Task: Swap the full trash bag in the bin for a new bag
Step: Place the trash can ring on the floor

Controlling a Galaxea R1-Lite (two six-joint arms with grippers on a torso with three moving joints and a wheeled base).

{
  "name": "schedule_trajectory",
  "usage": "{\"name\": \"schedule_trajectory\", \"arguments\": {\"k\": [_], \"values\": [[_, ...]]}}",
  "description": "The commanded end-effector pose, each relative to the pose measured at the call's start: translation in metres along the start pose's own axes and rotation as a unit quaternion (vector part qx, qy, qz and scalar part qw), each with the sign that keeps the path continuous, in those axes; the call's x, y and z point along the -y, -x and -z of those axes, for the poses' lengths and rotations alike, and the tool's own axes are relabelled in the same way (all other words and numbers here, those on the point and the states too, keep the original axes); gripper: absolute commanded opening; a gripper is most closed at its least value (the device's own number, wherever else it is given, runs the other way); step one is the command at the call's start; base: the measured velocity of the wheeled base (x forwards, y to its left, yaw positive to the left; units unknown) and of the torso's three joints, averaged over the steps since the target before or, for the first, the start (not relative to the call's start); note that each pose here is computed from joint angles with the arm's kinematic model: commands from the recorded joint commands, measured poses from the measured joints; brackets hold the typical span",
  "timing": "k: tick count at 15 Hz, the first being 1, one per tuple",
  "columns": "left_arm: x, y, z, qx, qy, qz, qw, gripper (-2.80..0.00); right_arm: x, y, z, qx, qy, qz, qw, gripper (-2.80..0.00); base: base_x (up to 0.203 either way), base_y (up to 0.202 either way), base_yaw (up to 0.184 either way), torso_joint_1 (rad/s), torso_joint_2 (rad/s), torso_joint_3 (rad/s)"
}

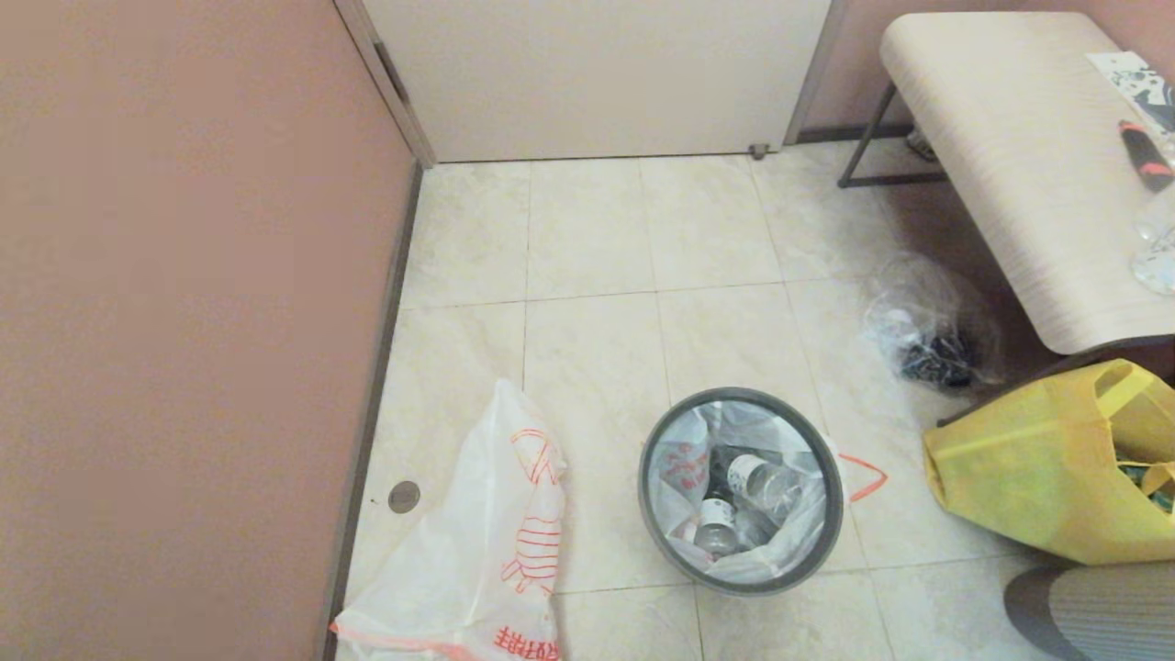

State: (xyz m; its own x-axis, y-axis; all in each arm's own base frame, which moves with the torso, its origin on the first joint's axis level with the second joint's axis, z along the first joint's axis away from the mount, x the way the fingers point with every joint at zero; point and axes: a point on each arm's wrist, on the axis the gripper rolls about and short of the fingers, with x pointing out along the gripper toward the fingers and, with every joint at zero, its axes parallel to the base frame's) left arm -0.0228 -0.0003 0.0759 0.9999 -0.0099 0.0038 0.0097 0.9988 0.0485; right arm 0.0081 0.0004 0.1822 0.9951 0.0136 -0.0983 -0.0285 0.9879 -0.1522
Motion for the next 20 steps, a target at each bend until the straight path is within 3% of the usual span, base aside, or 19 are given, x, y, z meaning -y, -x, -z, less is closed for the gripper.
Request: {"name": "schedule_trajectory", "arguments": {"k": [1, 5, 10, 14, 16, 17, 19, 20], "values": [[0.000, 0.000, 0.001, -0.002, 0.000, 0.001, 1.0000, -2.80, 0.004, -0.051, -0.024, -0.091, 0.001, -0.017, 0.996, -2.80, 0.000, 0.000, 0.000, 0.000, 0.00, 0.000], [0.000, 0.000, 0.001, -0.002, 0.000, 0.001, 1.0000, -2.80, 0.002, -0.145, -0.040, -0.208, -0.003, -0.050, 0.977, -2.80, 0.000, 0.000, 0.000, 0.000, 0.00, 0.000], [0.000, 0.000, 0.001, -0.002, 0.000, 0.000, 1.0000, -2.80, -0.017, -0.257, -0.014, -0.324, -0.021, -0.059, 0.944, -2.80, 0.000, 0.000, 0.000, 0.000, 0.00, 0.000], [0.000, 0.000, 0.001, -0.002, 0.000, 0.000, 1.0000, -2.80, -0.072, -0.305, 0.006, -0.364, -0.028, -0.101, 0.925, -2.80, 0.000, 0.000, 0.000, 0.000, 0.00, 0.000], [0.000, 0.000, 0.001, -0.002, 0.000, 0.000, 1.0000, -2.80, -0.089, -0.315, 0.024, -0.388, -0.013, -0.095, 0.917, -2.80, 0.000, 0.000, 0.000, 0.000, 0.00, 0.000], [0.000, 0.000, 0.001, -0.002, 0.000, 0.000, 1.0000, -2.80, -0.094, -0.320, 0.031, -0.392, -0.004, -0.084, 0.916, -2.80, 0.000, 0.000, 0.000, 0.000, 0.00, 0.000], [0.000, 0.000, 0.001, -0.002, 0.000, 0.001, 1.0000, -2.80, -0.099, -0.333, 0.038, -0.371, -0.001, -0.068, 0.926, -2.80, 0.000, 0.000, 0.000, 0.000, 0.00, 0.000], [0.000, 0.000, 0.001, -0.002, 0.000, 0.001, 1.0000, -2.80, -0.099, -0.335, 0.041, -0.371, 0.002, -0.059, 0.927, 0.00, 0.000, 0.000, 0.000, 0.000, 0.00, 0.000]]}}
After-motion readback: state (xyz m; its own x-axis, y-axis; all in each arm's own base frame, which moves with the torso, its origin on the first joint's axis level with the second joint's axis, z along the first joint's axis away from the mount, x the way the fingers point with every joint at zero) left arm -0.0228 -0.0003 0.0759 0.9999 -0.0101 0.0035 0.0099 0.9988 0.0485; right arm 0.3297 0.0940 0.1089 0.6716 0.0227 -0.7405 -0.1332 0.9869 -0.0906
